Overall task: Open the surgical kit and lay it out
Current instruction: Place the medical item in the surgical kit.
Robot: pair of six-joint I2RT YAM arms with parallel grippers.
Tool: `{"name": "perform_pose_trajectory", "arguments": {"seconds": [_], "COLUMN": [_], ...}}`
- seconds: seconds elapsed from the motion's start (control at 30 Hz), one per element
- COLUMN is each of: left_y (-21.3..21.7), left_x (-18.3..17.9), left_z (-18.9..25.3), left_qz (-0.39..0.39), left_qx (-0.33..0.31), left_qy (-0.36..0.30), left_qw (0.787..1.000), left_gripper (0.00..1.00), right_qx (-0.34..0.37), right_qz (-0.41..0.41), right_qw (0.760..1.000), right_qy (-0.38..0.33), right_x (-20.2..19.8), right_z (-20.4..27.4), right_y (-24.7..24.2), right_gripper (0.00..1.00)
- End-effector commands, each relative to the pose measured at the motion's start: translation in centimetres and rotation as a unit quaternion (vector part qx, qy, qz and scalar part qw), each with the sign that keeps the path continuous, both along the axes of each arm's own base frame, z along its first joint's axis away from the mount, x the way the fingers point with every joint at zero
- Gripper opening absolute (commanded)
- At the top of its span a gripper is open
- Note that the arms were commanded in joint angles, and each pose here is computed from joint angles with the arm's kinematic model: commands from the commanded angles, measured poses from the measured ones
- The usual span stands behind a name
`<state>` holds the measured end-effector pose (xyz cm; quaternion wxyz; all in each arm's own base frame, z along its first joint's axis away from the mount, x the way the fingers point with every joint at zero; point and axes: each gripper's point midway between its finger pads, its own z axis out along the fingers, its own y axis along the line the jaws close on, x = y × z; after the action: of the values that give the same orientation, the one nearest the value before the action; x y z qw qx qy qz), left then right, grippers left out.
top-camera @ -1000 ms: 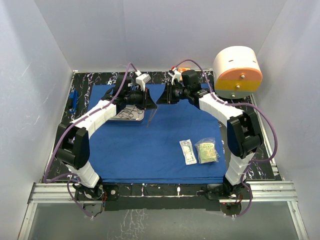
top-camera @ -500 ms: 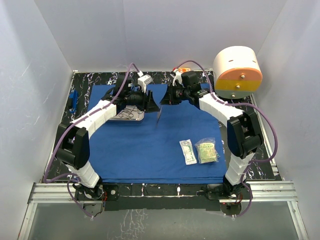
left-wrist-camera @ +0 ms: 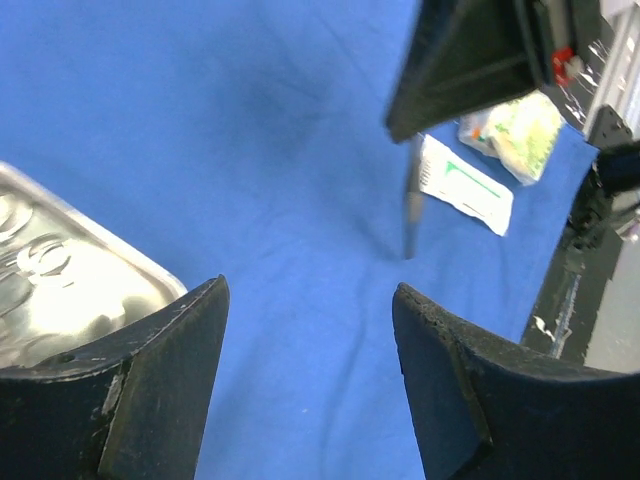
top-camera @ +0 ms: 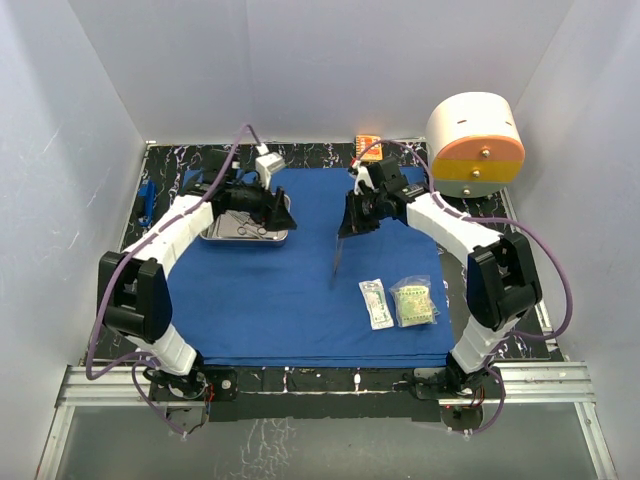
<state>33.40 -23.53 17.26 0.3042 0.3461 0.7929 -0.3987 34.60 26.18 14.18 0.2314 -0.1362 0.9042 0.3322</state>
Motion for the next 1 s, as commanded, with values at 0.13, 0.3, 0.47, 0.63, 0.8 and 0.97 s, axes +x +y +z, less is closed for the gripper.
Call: {"name": "perform_pose_trajectory", "arguments": {"seconds": [0.13, 0.3, 0.47, 0.63, 0.8, 0.97], "left_y": [3.6, 4.1, 4.1, 4.1, 3.8, 3.7], "left_x": [1.9, 2.6, 2.9, 3.0, 3.0, 3.0], "left_z": [1.7, -0.2, -1.1, -1.1, -0.9, -0.4], "left_qz": [0.027, 0.034, 0.035, 0.036, 0.036, 0.038], "left_qx": [0.017, 0.032, 0.037, 0.037, 0.028, 0.021], "left_qy": [-0.058, -0.043, -0.034, -0.032, -0.025, -0.027], "left_qw": [0.998, 0.998, 0.998, 0.998, 0.999, 0.999], "left_gripper": [0.66, 0.66, 0.66, 0.66, 0.66, 0.66], "right_qx": [-0.057, -0.063, -0.070, -0.071, -0.079, -0.086], "right_qz": [0.038, 0.036, 0.034, 0.034, 0.023, 0.016], "right_qw": [0.995, 0.993, 0.988, 0.986, 0.981, 0.976], "right_qy": [0.070, 0.097, 0.130, 0.145, 0.176, 0.198], "right_x": [-8.1, -8.8, -8.9, -7.8, -6.5, -6.1], "right_z": [-2.4, -1.8, -3.3, -4.3, -6.3, -7.7], "right_y": [-1.6, -1.7, -1.5, -1.0, -1.2, -1.4], "right_gripper": [0.00, 0.00, 0.00, 0.00, 0.00, 0.01]}}
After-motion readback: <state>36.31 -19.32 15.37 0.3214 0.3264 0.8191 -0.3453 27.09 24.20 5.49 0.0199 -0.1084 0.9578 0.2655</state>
